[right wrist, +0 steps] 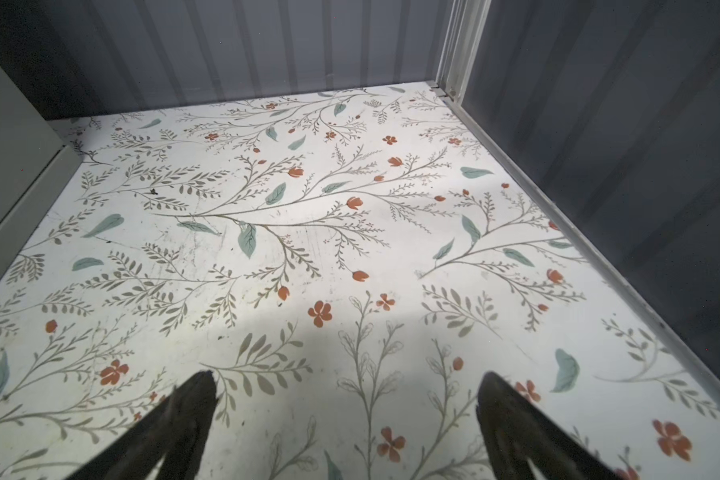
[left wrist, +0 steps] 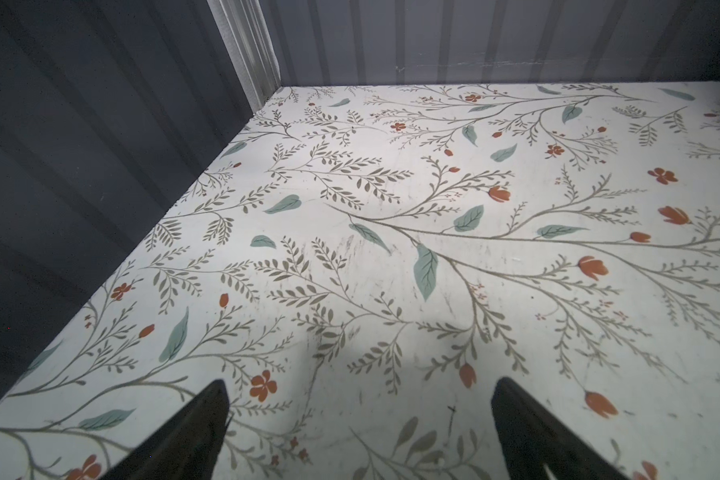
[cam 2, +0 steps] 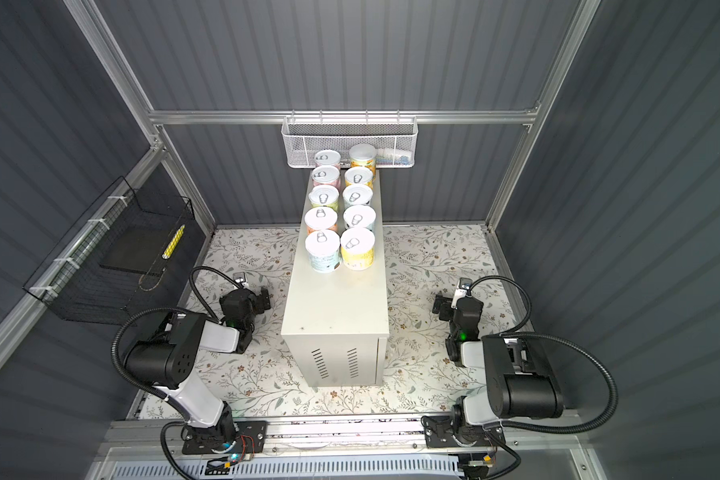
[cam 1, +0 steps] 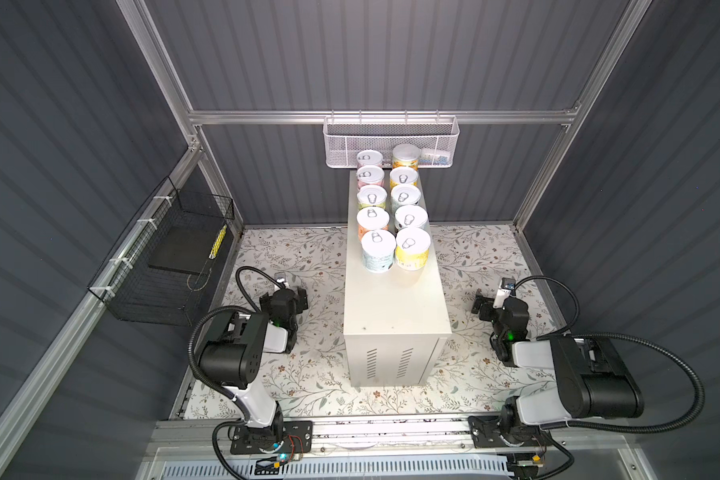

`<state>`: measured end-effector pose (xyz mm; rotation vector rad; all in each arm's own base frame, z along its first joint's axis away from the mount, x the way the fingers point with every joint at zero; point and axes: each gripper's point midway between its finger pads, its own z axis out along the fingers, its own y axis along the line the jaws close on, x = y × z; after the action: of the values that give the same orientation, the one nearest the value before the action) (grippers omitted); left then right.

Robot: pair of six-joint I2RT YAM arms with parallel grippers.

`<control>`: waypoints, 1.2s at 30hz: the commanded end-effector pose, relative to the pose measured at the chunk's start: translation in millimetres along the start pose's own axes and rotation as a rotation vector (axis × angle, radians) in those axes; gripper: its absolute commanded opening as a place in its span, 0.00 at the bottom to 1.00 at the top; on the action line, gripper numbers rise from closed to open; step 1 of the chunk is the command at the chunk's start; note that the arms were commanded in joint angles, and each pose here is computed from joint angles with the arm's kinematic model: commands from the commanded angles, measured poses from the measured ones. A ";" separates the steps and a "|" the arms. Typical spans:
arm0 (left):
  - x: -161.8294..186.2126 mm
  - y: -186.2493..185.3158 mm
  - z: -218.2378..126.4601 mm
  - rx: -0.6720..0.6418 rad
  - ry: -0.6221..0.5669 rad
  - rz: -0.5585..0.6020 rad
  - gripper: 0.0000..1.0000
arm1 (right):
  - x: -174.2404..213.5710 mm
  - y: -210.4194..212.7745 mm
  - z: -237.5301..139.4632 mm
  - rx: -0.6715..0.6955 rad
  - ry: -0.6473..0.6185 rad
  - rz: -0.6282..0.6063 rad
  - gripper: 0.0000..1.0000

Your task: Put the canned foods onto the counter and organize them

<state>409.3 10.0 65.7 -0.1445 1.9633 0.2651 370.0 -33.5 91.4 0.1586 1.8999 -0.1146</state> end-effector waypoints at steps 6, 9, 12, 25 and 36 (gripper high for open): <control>-2.6 2.2 0.9 -0.002 -0.016 0.006 0.99 | -31.6 4.8 1.6 -0.011 -0.105 0.012 0.99; -3.1 2.2 0.7 -0.002 -0.017 0.005 1.00 | -32.8 7.6 -5.0 0.008 -0.143 -0.013 0.99; -3.2 2.4 0.7 -0.003 -0.017 0.005 1.00 | -33.4 12.5 -15.4 -0.007 -0.193 -0.030 0.99; -2.4 2.5 0.8 -0.003 -0.016 0.006 1.00 | -31.9 10.5 0.7 -0.022 -0.113 -0.007 0.99; -2.3 2.3 0.8 -0.002 -0.015 0.007 1.00 | -29.8 10.0 7.5 -0.075 -0.072 0.020 0.99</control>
<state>409.8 9.9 66.9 -0.1456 1.9582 0.2632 385.7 -29.2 114.5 0.1280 1.8304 -0.0599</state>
